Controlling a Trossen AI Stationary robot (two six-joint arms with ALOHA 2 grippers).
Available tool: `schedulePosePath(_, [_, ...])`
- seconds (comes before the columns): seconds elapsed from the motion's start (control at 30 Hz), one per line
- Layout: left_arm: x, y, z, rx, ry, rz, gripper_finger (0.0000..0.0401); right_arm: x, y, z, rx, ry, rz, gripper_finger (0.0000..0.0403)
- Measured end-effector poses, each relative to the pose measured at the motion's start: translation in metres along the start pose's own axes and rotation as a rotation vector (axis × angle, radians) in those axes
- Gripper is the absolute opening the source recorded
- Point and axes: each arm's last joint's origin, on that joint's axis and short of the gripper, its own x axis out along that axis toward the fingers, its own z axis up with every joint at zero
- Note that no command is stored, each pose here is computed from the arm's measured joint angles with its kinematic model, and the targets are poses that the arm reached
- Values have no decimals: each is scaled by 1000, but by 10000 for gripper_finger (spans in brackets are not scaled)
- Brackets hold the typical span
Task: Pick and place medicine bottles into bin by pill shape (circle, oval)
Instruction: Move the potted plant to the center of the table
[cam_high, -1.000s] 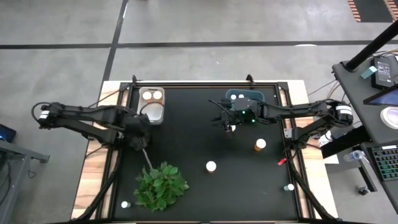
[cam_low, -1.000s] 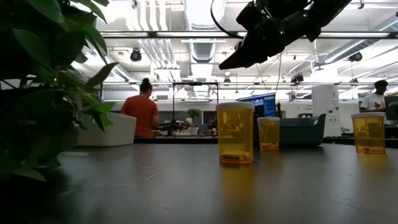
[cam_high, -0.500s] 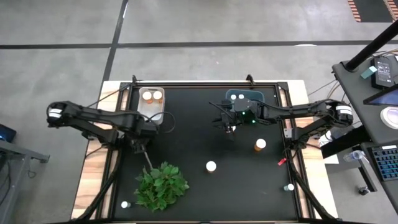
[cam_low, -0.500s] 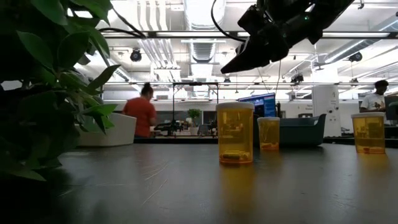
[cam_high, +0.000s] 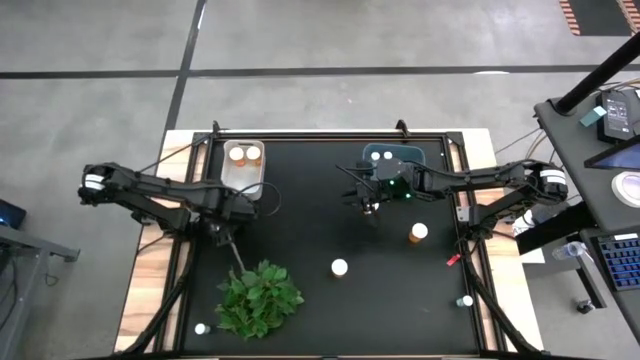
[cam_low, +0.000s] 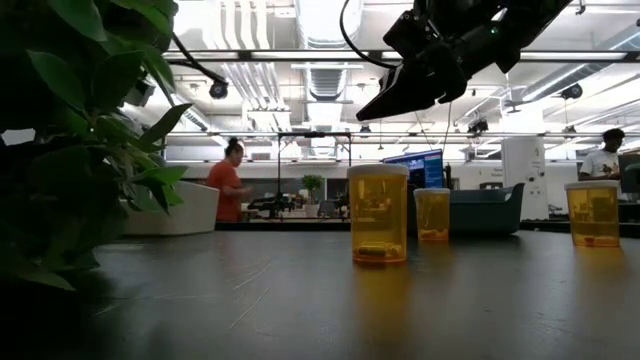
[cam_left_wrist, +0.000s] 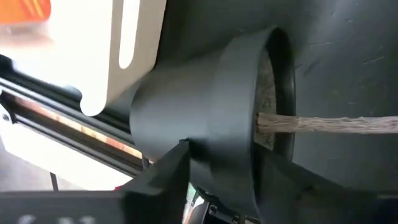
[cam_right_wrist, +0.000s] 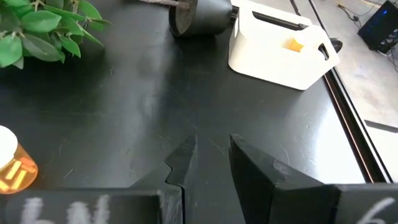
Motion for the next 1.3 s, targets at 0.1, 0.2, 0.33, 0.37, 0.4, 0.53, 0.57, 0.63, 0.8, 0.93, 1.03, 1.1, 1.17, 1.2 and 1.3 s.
schedulePosePath(0.1, [1, 1, -2, -12, -2, 5, 74, 0, 0, 0, 0, 0, 0, 86])
schedulePosePath(0.2, [0, 3, -4, -23, -14, 22, 30, 0, 0, 0, 0, 0, 0, 86])
schedulePosePath(0.33, [-6, 5, -7, -67, -49, -8, 30, 0, 0, 0, 0, 1, 0, 86])
schedulePosePath(0.37, [-9, 6, -8, -73, -62, -31, 30, 0, 0, 0, 0, 1, 0, 86])
schedulePosePath(0.4, [-13, 7, -9, -80, -81, -67, 30, 0, 0, 0, 0, 1, 0, 86])
schedulePosePath(0.53, [-32, 11, -13, -138, -182, -241, 29, 0, 0, 0, 0, 1, 0, 86])
schedulePosePath(0.57, [-36, 13, -16, -162, -214, -282, 27, 0, 0, 0, 0, 1, 0, 86])
schedulePosePath(0.63, [-45, 17, -19, -202, -299, -367, 27, 0, 0, 0, 0, 1, 0, 86])
schedulePosePath(0.8, [-54, 19, -16, -334, -436, -539, 27, 0, 0, 0, 0, 2, 0, 86])
schedulePosePath(0.93, [-57, 19, -3, -505, -471, -608, 27, 0, 0, 0, 0, 2, 1, 86])
schedulePosePath(1.03, [-55, 16, 8, -641, -465, -637, 27, 0, 0, -1, 1, 3, 1, 86])
schedulePosePath(1.1, [-54, 13, 19, -698, -483, -666, 27, 0, 1, -2, -5, 7, 2, 86])
schedulePosePath(1.17, [-56, 12, 29, -743, -528, -693, 27, 0, 1, -3, -11, 12, 4, 86])
schedulePosePath(1.2, [-57, 11, 34, -762, -564, -705, 27, 0, 2, -4, -12, 18, 7, 86])
schedulePosePath(1.3, [-60, 15, 46, -867, -654, -695, 27, 0, 3, -7, -26, 45, 18, 86])
